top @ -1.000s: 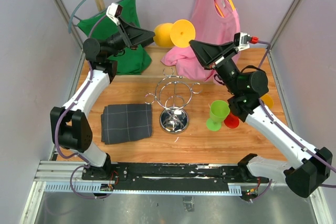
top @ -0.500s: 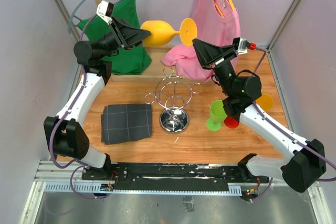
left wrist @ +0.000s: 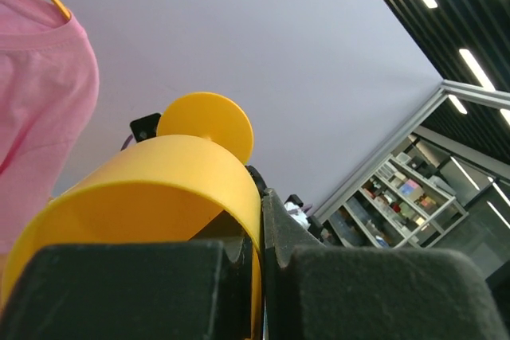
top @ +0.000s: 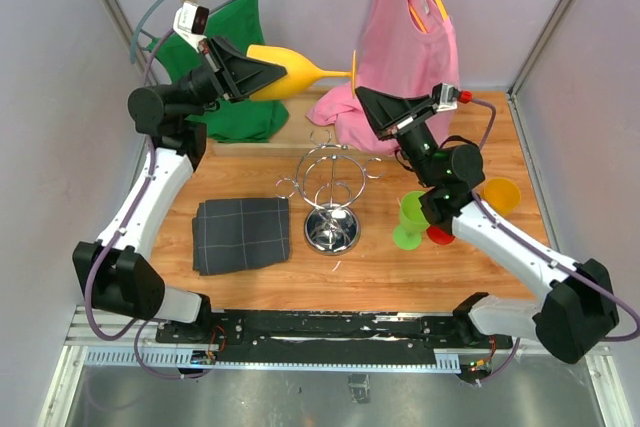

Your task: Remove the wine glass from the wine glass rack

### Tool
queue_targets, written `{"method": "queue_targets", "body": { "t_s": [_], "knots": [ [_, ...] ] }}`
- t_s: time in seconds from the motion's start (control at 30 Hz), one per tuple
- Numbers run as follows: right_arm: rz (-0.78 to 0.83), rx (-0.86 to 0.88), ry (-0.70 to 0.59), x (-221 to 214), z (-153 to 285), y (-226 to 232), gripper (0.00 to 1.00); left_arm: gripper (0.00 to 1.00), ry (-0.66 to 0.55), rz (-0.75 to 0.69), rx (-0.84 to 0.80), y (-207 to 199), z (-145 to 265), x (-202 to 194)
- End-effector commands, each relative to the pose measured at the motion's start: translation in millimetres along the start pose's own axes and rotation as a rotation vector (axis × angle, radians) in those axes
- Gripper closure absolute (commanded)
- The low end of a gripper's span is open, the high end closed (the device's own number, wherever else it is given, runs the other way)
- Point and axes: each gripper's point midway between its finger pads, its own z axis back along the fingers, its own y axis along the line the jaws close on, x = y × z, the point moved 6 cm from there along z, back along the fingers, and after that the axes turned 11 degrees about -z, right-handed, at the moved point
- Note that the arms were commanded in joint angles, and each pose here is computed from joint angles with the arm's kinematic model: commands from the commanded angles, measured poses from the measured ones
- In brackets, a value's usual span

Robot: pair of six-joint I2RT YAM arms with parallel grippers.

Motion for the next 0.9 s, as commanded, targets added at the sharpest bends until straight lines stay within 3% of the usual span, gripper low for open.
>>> {"method": "queue_targets", "body": {
  "t_s": [0.0,0.17,0.33,0.43,0.67,0.87],
  "knots": [
    [0.121,-0.032,0.067,-4,13,20,0.99,1.0,0.024,-0.041,0.023,4,-1,-3],
    [0.304,-0.223,0.147,-5,35,29,0.9,1.0,0.085,-0.096,0.071,16,-5,0],
    [0.54,-0.459,0.273,-7,71,50,0.44,1.0,0.191,-0.154,0.093,29,-10,2],
    [0.683,-0.568,0.329,-1,86,62,0.28,1.0,0.252,-0.168,0.103,37,-13,4],
    [0.985,-0.741,0.455,17,83,73,0.19,1.0,0.49,-0.355,0.266,64,-33,-2],
    [1.216,-0.816,0.518,37,68,78,0.15,1.0,0.568,-0.411,0.343,79,-26,-18]
  ]
}}
